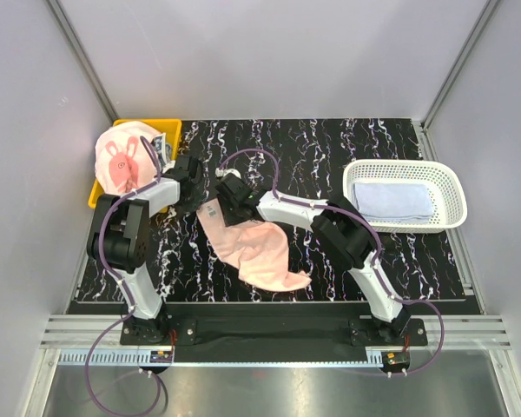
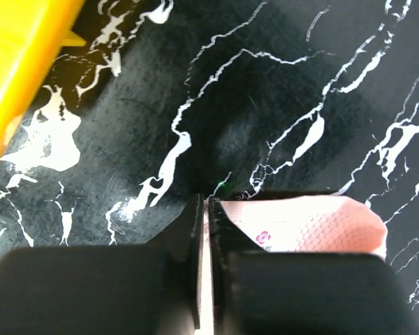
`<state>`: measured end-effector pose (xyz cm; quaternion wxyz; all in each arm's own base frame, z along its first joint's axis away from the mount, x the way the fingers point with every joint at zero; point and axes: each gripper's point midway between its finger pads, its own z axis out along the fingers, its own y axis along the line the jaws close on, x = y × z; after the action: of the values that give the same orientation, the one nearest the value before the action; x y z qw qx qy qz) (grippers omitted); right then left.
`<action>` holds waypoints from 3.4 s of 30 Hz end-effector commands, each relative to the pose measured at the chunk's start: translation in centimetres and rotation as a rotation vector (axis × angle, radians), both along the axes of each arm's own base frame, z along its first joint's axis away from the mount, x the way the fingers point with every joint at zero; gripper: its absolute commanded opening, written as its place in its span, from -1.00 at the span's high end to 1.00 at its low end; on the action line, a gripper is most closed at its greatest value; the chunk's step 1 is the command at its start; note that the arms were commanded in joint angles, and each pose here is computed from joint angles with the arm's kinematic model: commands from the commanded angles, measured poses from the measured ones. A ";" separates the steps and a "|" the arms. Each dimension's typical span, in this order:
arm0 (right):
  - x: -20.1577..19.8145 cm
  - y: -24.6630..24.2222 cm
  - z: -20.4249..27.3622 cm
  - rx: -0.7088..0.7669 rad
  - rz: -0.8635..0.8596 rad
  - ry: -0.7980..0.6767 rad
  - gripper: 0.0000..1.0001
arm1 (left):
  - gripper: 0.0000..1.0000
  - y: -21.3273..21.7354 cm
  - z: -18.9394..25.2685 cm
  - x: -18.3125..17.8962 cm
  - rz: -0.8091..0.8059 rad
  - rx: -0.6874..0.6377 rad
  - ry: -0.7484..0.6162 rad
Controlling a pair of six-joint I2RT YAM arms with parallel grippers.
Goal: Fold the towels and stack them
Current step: Flatten out the crumpled towel
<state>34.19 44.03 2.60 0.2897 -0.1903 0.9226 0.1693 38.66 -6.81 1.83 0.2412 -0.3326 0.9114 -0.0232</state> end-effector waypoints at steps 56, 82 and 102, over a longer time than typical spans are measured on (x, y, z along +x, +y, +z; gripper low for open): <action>-1.2 3.5 4.2 0.112 -0.065 -0.246 0.22 | 1.00 -1.0 -0.6 0.1 -0.105 -0.003 0.032; -1.4 2.3 1.0 -0.052 -0.081 -0.290 0.27 | 1.00 -1.0 -0.6 0.1 -0.111 -0.006 0.037; -1.0 1.3 2.2 -0.041 -0.124 -0.330 0.53 | 1.00 -0.8 -0.7 0.0 -0.109 -0.011 0.038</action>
<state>32.57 45.55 2.32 0.4130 -0.1835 0.8864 0.1005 38.89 -7.46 1.84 0.2345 -0.2894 0.9275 -0.0323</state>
